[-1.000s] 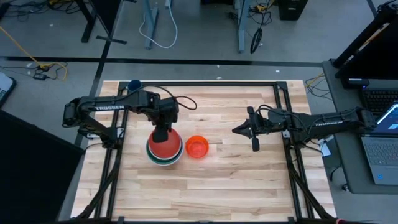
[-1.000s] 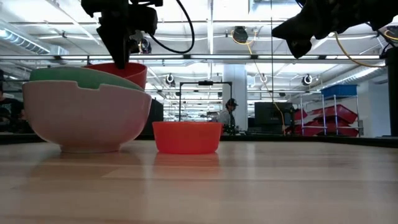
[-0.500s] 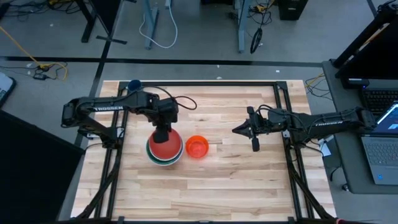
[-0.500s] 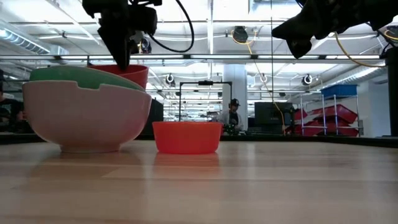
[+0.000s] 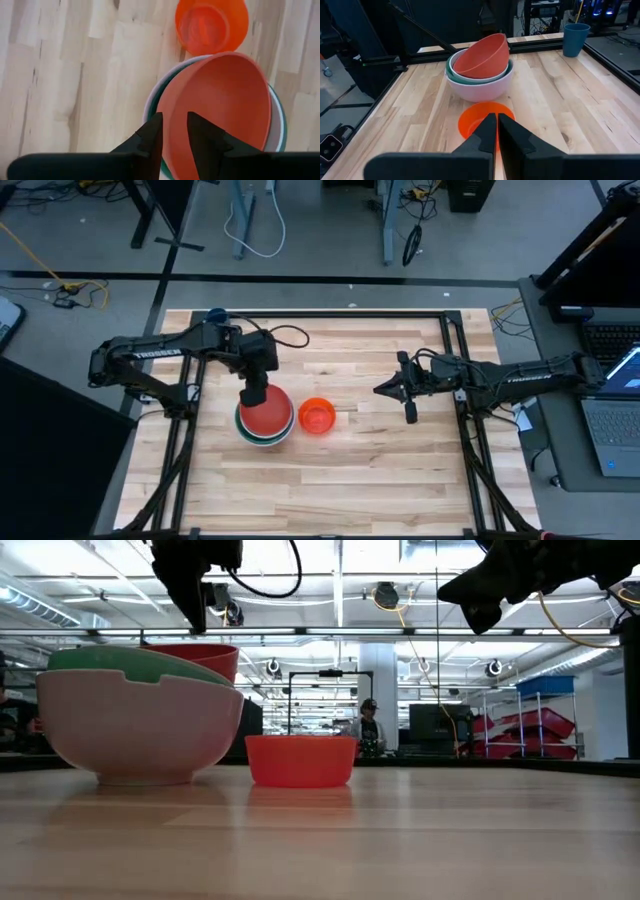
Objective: Nest bowls inside each other
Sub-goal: Stack the orange bowl on top of the white bowl
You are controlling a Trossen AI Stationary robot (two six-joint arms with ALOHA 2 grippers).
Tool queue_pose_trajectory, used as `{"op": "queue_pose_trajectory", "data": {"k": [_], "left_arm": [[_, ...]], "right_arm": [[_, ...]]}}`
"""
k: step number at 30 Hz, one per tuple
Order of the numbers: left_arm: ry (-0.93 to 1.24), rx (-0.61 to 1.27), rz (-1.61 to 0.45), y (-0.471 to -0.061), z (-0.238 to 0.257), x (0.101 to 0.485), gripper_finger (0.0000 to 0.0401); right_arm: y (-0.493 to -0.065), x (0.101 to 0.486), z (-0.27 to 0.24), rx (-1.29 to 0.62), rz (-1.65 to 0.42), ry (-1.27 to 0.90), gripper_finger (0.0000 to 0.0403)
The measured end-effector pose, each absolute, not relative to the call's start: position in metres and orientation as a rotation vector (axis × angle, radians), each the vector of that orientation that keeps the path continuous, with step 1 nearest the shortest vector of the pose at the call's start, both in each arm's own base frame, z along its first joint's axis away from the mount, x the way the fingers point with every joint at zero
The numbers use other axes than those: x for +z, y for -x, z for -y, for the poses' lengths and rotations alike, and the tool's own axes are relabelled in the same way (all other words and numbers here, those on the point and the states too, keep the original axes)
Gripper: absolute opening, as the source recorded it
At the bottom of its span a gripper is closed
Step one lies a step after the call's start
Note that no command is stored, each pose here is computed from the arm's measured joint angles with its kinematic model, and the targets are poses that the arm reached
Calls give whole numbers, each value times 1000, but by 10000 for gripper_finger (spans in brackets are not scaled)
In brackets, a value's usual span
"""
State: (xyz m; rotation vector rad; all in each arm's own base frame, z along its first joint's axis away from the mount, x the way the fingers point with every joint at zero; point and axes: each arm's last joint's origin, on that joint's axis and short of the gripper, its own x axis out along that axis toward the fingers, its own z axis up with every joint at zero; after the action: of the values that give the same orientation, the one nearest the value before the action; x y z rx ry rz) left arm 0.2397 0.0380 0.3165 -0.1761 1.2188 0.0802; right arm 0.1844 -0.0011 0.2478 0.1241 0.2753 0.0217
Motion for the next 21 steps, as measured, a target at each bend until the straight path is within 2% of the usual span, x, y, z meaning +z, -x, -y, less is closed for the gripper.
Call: {"op": "queue_pose_trajectory", "data": {"k": [3,8,21], "left_arm": [[182,76,-1256,-237,-37,315,57],[174,52,-1261,-239,-34,314,6],[164,38,-1291,-240,-34,284,0]], "right_arm": [[-184,248,1,21,-276,-126,0],[-184,248,1,21,-275,-127,0],[-184,248,2,14,-275,-129,0]]}}
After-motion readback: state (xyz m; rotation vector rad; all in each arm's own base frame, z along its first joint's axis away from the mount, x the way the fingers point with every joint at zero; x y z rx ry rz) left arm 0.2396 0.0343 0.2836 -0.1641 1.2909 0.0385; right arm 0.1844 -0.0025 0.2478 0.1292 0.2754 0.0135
